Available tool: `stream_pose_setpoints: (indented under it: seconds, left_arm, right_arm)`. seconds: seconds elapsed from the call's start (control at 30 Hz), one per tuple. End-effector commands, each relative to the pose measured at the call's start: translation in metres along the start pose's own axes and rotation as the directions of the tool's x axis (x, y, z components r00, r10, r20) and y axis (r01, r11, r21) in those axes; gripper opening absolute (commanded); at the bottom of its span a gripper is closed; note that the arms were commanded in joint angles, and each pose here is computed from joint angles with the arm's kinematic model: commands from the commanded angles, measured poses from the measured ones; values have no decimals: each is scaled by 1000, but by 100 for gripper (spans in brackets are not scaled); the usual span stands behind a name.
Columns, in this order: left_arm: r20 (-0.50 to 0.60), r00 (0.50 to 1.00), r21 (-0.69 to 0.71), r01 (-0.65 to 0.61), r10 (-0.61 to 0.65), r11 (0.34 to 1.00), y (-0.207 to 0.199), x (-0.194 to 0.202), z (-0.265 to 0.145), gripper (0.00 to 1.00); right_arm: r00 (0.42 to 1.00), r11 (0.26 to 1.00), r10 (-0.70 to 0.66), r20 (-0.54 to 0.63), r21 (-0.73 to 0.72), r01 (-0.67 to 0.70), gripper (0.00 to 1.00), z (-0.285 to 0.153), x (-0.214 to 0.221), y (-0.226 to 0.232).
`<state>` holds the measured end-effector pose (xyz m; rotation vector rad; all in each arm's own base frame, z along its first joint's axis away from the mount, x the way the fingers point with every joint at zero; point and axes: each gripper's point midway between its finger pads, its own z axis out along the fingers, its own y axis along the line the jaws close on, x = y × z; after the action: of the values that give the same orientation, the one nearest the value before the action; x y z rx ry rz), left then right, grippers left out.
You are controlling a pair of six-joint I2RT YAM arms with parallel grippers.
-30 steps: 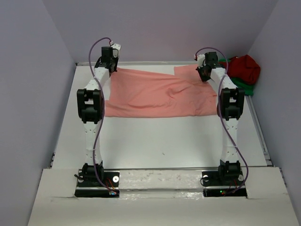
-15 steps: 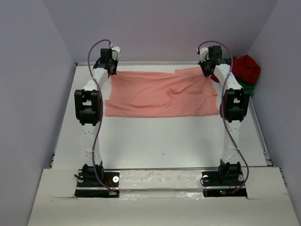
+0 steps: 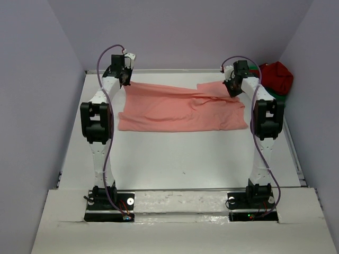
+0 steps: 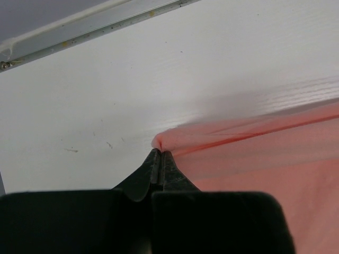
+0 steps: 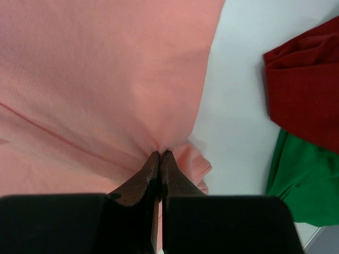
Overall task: Fold and stack the t-shirts
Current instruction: Fold the other side of the tshirt into a rectangle
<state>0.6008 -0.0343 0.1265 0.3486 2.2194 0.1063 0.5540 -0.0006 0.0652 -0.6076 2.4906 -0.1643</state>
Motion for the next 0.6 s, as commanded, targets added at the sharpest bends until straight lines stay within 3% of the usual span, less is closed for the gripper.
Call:
stream_pose_setpoints:
  seconds: [0.0,0.3,0.57]
  left_arm:
    - [43,999,-1,-15,15,1000,7,-20,-35,0]
    - [-9,999,14,-35,35,999,1,8,-47,0]
    - [4,999,-8,-41,41,999,7,3,-62,0]
  right_arm:
    - [998,999,-10,58,37,7,0,-38,-15,-13]
    - [998,998,-23,57,58,20,0,-46,-15,-17]
    - [997,998,-24,70,60,19,0,-58,-19,-18]
